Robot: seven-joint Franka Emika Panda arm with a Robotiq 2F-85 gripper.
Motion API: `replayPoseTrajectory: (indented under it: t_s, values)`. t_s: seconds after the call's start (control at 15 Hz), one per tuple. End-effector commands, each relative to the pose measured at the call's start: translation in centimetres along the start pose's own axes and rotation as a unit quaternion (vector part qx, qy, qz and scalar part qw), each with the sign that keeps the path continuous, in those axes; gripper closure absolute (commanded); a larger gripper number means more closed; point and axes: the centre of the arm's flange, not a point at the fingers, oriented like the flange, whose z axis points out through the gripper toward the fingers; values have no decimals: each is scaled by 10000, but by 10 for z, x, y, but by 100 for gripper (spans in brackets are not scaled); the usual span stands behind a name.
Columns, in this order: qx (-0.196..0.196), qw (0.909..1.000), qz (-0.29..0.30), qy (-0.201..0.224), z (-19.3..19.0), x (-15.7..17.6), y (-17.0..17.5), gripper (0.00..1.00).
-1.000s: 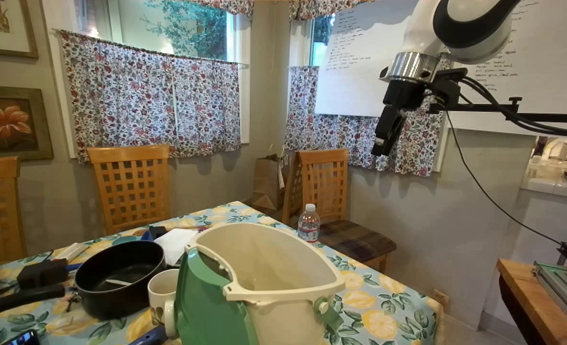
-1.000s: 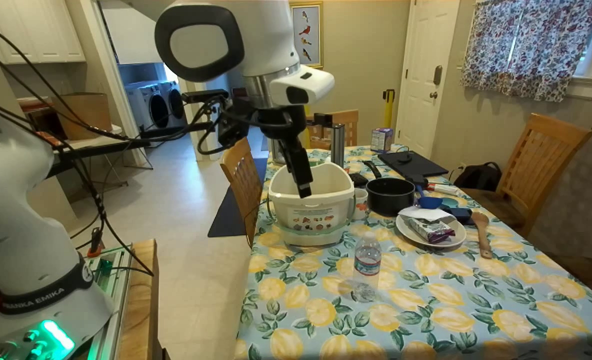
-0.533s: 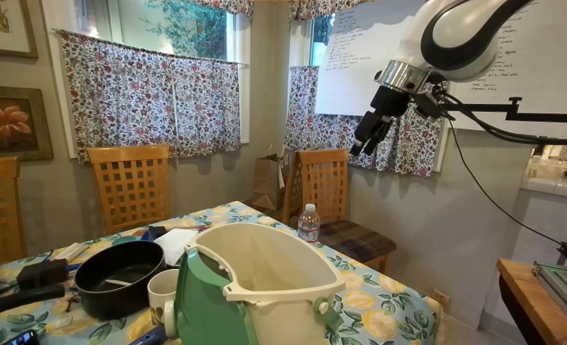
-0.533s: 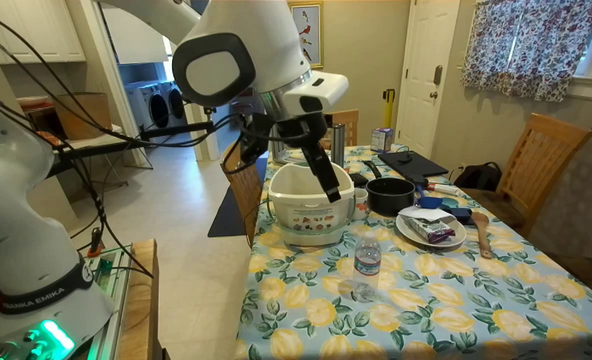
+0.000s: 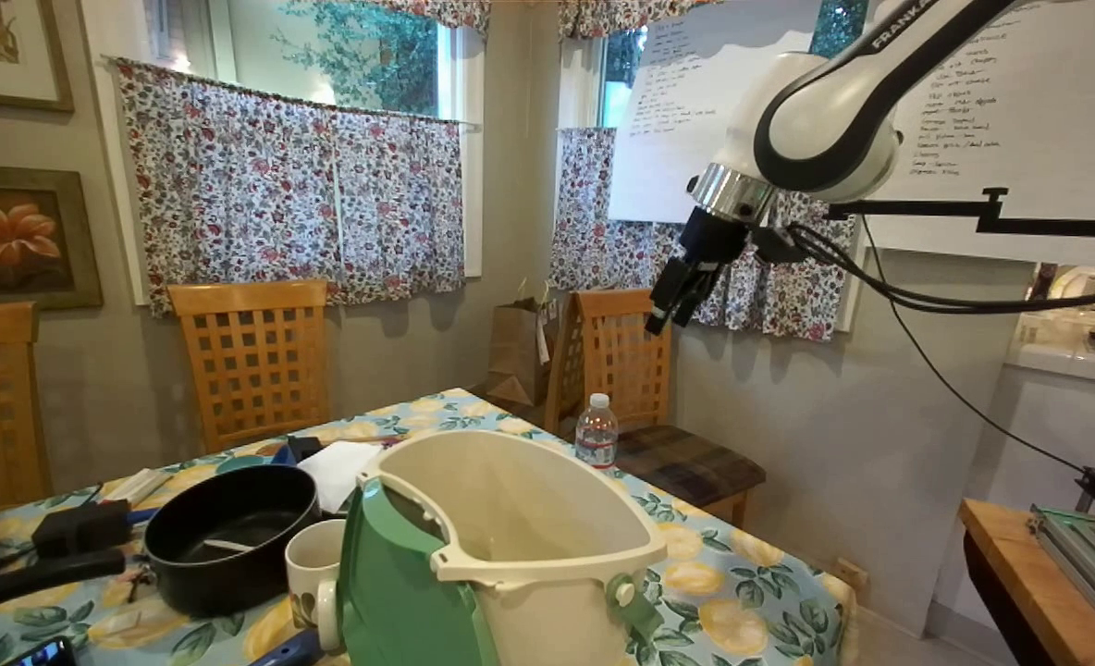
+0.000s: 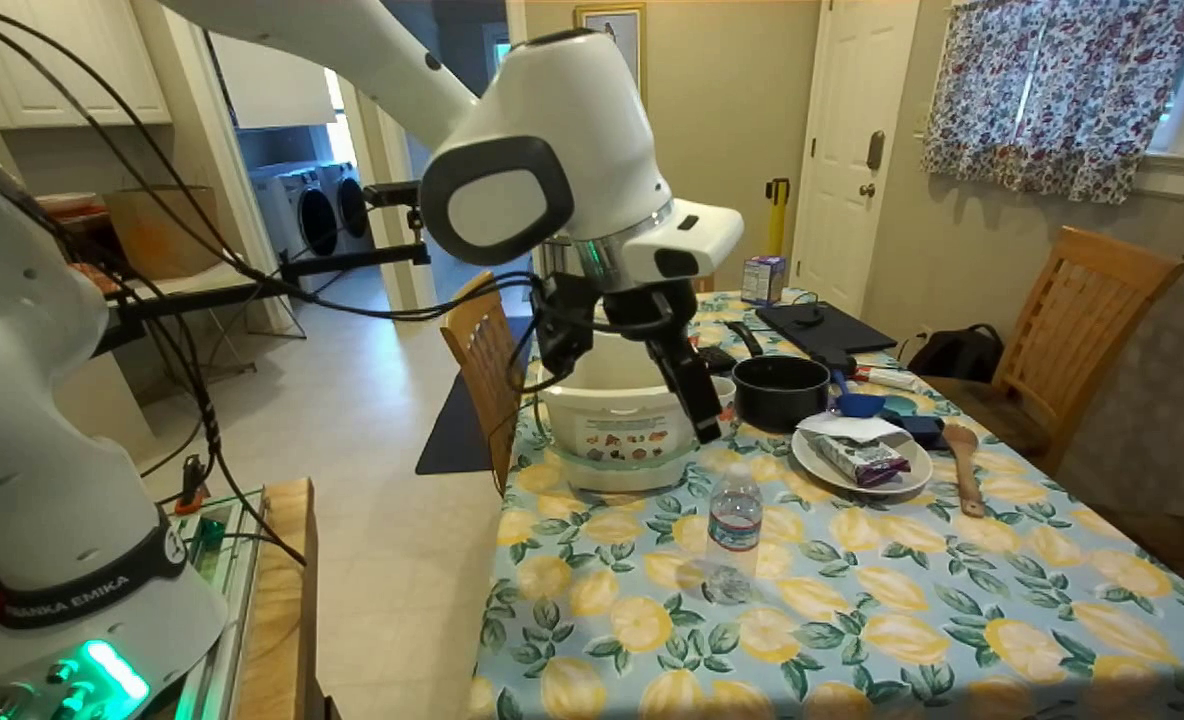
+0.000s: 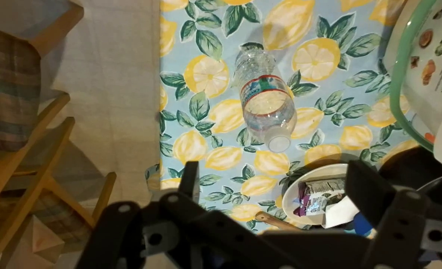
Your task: Pick up the bottle from the table and put it in the bag
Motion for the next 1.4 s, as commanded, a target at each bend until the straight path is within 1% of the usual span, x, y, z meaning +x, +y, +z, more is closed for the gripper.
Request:
replayPoseTrajectory:
  t_s: [0.0,0.13,0.27,0.67,0.8,0.93,1.13,1.33]
  values:
    - [-6,9999,-154,25,33,18,-2,0]
    - [59,9997,-201,-150,46,21,-5,0]
    - [81,9995,-216,-228,58,25,-6,0]
    - [66,9989,-333,-323,88,29,-1,0]
    - [150,9989,-328,-289,97,28,0,0]
    - [242,9983,-463,-253,105,24,-1,0]
    - [270,9974,-632,-225,115,21,-4,0]
    - [277,9972,-691,-95,123,20,-4,0]
